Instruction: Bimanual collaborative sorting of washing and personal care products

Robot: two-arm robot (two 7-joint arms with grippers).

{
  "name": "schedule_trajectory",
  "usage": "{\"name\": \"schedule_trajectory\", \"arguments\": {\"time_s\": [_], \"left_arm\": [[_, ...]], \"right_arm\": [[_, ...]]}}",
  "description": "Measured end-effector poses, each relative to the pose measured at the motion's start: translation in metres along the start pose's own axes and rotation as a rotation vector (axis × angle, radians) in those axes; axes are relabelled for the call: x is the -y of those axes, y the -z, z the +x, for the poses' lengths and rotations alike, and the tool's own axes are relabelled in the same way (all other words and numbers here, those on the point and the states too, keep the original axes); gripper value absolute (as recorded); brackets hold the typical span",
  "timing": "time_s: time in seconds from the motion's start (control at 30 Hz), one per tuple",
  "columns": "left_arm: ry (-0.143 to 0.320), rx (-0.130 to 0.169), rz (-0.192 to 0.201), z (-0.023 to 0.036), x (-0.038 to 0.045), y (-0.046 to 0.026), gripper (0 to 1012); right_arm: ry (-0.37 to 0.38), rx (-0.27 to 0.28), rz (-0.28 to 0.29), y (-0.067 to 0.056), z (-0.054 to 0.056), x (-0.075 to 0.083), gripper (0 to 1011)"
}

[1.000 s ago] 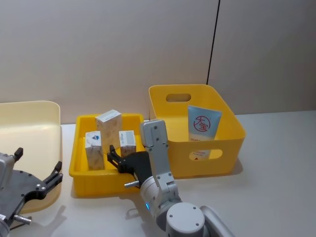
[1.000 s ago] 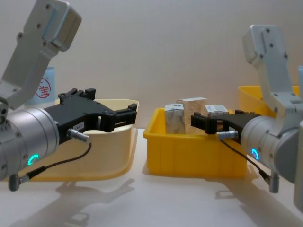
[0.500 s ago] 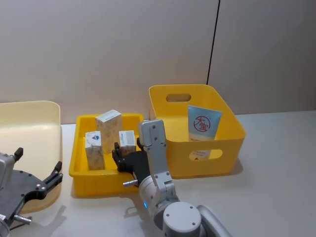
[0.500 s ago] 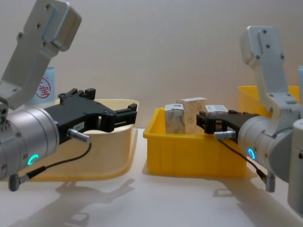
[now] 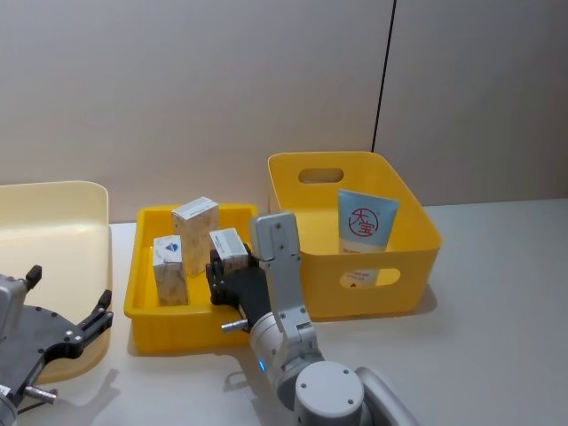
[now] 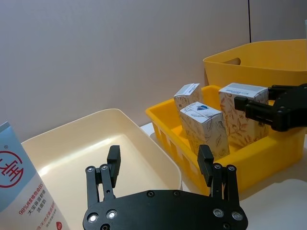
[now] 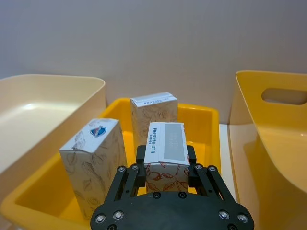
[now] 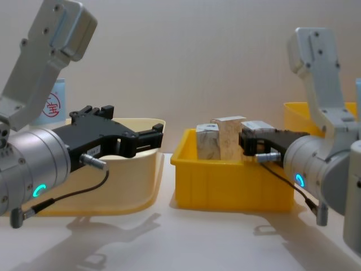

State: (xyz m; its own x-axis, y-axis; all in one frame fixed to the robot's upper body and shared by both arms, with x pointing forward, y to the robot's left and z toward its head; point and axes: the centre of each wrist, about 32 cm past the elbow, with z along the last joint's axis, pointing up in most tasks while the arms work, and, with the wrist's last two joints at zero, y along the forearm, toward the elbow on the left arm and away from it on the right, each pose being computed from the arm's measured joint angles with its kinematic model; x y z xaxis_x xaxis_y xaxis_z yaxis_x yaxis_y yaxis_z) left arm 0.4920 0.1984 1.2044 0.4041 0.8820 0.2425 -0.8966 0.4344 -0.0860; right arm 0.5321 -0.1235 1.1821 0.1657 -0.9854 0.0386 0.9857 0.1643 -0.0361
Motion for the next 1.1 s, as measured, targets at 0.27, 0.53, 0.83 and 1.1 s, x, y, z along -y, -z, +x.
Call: {"name": "schedule_trajectory", "arguments": {"time_s": [0.27, 0.53, 0.83, 1.1], "left_arm": [[0.000, 0.000, 0.000, 0.0000, 0.0000, 0.0000, 1002], [0.000, 0.000, 0.000, 0.0000, 0.0000, 0.0000, 1002], [0.000, 0.000, 0.000, 0.0000, 0.0000, 0.0000, 1002], [0.000, 0.000, 0.000, 0.0000, 0.0000, 0.0000, 1002]], "right_arm": [[-0.032, -0.012, 0.071, -0.008, 0.004, 0.002, 445], [-0.066, -0.048, 0.188, -0.024, 0.011, 0.003, 445], [-0.054, -0.075, 0.315, -0.044, 0.024, 0.004, 445], [0.016, -0.080, 0.396, -0.056, 0.042, 0.010, 445]]}}
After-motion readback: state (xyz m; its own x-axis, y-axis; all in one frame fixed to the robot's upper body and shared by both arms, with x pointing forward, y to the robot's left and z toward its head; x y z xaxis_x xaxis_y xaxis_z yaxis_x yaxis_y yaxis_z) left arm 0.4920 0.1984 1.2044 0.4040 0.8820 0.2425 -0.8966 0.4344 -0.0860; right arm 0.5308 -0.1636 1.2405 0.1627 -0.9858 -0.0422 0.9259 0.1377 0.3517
